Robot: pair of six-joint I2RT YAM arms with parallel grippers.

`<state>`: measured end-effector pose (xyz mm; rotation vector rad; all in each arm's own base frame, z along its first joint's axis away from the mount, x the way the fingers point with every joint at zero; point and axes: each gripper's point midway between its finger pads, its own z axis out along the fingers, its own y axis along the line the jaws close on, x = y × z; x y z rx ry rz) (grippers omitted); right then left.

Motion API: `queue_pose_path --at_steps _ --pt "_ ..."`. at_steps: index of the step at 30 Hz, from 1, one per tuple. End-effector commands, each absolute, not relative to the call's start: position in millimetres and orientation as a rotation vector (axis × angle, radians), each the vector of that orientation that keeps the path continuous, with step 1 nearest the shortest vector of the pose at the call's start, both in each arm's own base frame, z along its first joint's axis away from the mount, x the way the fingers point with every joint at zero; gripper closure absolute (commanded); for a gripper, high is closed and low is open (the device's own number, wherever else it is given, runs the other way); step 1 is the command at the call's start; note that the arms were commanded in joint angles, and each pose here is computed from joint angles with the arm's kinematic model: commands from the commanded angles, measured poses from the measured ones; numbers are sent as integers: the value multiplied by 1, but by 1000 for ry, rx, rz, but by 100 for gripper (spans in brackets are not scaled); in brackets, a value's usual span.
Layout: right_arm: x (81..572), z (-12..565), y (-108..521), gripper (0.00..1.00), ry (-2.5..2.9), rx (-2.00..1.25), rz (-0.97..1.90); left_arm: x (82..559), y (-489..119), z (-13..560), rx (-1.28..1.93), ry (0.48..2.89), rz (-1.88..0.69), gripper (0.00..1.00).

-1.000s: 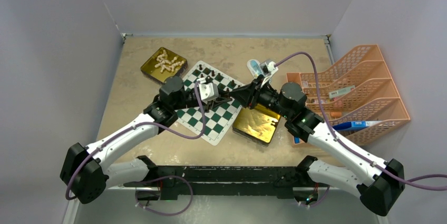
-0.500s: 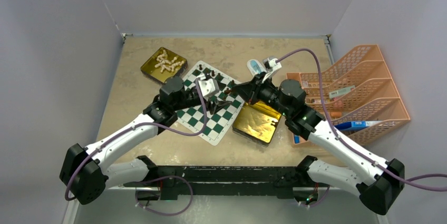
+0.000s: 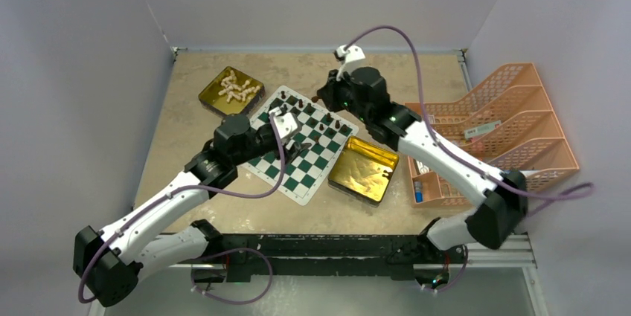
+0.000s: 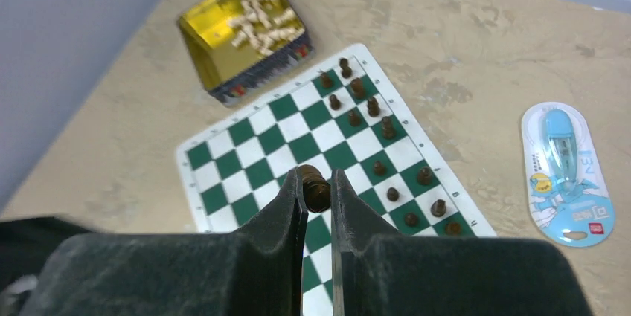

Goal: Set up the chess pieces on the board
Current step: Place the chess piece on the chessboard.

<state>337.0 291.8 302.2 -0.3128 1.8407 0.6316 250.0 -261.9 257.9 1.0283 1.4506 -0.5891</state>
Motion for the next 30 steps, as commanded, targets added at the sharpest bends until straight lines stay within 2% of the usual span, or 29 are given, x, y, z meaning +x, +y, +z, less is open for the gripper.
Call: queue_pose_path --at_steps 1,8,16,23,30 --pt "370 280 296 95 1921 -373 444 244 -244 262 1020 1469 -521 28" --pt "414 235 312 94 2021 -439 256 228 -227 260 1049 1460 -483 26" --pt "452 171 312 93 2129 -509 4 228 -194 293 919 1350 -332 25" --pt "469 139 311 92 2176 -519 -31 225 -176 300 877 1312 -252 24" --pt "481 127 300 92 2188 -500 21 221 -182 299 886 1294 -298 23"
